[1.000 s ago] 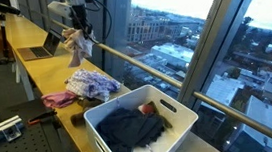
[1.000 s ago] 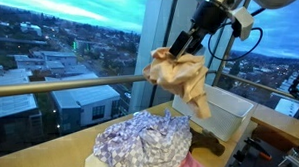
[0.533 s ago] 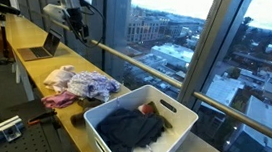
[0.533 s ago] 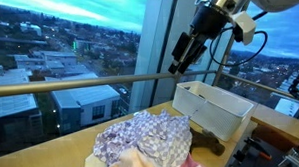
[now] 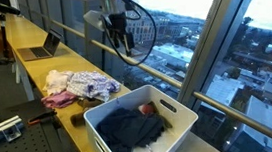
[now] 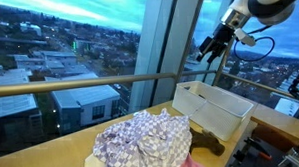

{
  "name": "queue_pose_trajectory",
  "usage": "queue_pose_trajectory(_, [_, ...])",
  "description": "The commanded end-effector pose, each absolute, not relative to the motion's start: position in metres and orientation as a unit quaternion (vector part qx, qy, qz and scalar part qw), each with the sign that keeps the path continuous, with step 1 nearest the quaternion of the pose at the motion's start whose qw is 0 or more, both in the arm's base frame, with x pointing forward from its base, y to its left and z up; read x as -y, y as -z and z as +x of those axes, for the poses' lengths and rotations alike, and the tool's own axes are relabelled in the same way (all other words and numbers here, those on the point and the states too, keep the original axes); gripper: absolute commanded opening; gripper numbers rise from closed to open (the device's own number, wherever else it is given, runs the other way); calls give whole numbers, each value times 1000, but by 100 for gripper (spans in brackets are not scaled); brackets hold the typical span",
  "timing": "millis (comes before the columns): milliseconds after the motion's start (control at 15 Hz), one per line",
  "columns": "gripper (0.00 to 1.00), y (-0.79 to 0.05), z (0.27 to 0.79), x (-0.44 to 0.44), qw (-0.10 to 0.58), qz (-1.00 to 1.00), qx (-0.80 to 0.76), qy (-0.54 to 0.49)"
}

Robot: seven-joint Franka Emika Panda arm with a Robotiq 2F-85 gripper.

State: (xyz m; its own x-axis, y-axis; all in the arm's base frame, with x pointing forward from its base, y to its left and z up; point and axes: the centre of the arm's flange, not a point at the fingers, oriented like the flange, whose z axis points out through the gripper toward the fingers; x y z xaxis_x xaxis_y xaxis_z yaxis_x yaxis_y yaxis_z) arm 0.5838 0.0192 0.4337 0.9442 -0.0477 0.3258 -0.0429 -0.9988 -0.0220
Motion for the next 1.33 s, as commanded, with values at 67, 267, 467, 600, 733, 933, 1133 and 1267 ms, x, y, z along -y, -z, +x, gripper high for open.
queue_pose_trajectory(67, [100, -365, 598, 96, -9, -988, -73, 137])
queue_pose_trajectory(267, [100, -307, 602, 143, -17, -989, -93, 110])
queue_pose_trajectory(467, [100, -262, 614, 163, -12, -991, -101, 88])
queue_pose_trajectory(600, [100, -235, 625, 165, -7, -992, -102, 72])
queue_pose_trajectory(733, [100, -213, 637, 164, -3, -993, -101, 62])
queue_pose_trajectory(933, [100, -185, 657, 160, 5, -994, -95, 52])
queue_pose_trajectory(1133, [100, -152, 675, 156, 12, -995, -91, 41])
queue_pose_trajectory(1267, [100, -126, 681, 156, 17, -995, -92, 29])
